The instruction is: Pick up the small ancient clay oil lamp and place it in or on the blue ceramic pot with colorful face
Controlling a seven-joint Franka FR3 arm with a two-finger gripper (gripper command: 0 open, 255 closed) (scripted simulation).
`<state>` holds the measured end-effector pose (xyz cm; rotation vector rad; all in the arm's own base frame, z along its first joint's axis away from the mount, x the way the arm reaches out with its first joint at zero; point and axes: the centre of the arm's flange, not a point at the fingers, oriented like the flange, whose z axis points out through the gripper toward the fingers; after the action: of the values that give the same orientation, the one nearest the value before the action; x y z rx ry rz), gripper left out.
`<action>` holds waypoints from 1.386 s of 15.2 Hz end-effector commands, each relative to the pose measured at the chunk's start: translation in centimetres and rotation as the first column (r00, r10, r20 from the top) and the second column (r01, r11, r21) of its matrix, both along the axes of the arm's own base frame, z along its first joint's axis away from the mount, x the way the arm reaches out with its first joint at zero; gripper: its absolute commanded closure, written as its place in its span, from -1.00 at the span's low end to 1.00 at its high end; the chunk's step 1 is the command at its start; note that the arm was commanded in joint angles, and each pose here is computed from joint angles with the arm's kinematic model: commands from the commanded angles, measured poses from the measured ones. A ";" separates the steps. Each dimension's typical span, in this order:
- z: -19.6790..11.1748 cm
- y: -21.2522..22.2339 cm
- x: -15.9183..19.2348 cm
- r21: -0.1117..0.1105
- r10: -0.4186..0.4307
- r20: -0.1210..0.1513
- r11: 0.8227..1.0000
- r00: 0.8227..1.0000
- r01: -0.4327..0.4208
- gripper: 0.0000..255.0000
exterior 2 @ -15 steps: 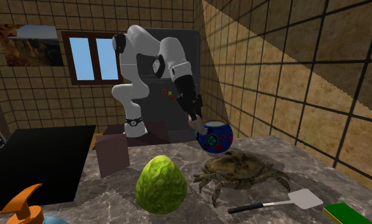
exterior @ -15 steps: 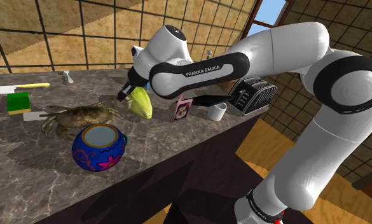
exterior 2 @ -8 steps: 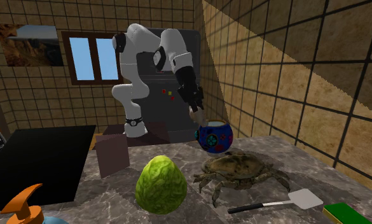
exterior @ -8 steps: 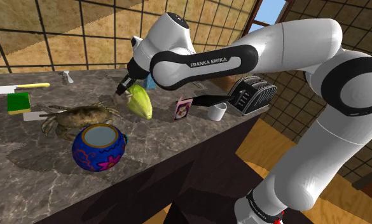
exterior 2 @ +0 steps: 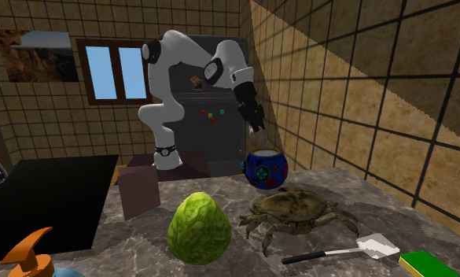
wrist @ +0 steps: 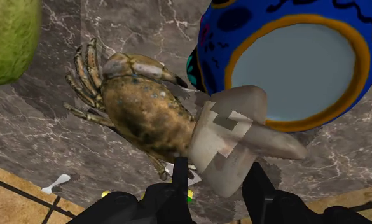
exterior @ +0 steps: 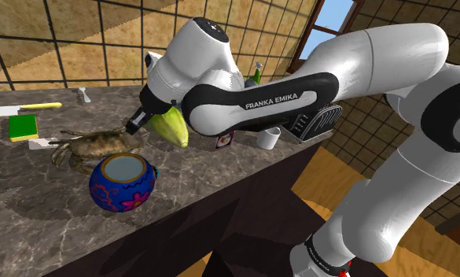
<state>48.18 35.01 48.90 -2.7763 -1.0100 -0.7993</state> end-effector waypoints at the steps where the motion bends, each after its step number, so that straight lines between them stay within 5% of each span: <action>1: 0.1 2.3 -1.7 0.001 -0.002 0.000 1.000 1.000 0.002 1.00; 4: 0.0 4.9 -3.9 0.001 -0.002 0.000 1.000 1.000 0.002 1.00; 17: -6.8 4.9 -3.9 0.001 -0.002 0.000 1.000 1.000 0.002 1.00; 21: -6.8 4.9 -3.9 0.001 -0.002 0.000 1.000 1.000 0.002 1.00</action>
<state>44.55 39.85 43.31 -2.7528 -0.9981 -0.8442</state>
